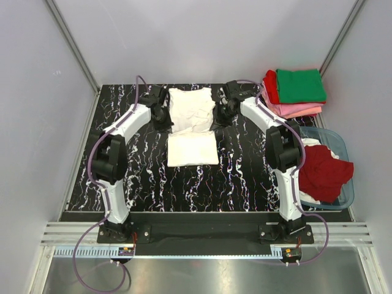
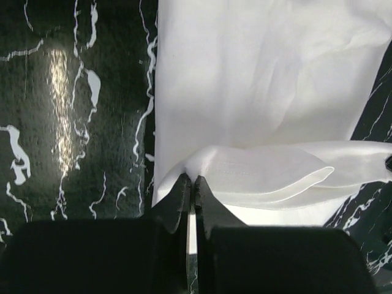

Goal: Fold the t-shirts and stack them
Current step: Fold the tshirt

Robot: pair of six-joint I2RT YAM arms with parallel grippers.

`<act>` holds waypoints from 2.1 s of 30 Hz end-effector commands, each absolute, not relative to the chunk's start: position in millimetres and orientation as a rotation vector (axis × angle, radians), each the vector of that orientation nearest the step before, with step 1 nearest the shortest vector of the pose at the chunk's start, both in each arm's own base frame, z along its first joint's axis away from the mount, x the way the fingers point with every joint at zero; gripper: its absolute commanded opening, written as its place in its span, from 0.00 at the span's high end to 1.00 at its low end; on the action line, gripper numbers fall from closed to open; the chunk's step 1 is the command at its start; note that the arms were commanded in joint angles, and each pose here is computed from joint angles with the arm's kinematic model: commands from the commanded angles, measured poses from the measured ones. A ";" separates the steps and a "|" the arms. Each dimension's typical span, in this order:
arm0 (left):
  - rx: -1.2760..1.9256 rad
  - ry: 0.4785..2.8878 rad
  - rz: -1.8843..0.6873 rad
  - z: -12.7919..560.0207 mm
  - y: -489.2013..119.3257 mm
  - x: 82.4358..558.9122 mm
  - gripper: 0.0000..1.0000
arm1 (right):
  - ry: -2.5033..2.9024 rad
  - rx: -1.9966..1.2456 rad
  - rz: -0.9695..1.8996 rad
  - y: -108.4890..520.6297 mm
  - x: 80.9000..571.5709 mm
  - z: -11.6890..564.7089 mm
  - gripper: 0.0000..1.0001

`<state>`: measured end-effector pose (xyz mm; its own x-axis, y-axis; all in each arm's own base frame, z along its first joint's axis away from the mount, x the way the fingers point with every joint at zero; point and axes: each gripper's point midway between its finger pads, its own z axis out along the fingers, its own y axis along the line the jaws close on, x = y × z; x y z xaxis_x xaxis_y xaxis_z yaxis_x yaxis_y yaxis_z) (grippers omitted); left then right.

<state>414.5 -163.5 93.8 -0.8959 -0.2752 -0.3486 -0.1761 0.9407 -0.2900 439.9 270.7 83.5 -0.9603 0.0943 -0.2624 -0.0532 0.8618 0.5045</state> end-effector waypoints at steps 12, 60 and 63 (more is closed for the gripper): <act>-0.321 2.709 -0.372 77.6 -159.3 461.3 0.95 | 2.744 0.026 0.833 275.2 477.3 73.5 0.93; -0.220 2.790 -0.597 42.6 -207.9 204.1 0.34 | 2.861 0.323 0.782 255.4 253.2 22.0 0.76; -0.205 2.725 -0.559 70.3 -200.3 197.2 0.31 | 2.830 0.289 0.751 251.6 239.6 48.7 0.46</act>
<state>198.0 -214.7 43.3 -0.9603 -0.1476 -0.2366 -0.0312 0.9000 -0.4348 247.6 264.4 25.9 -0.9720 0.2253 -0.0674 0.1507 0.8167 0.5570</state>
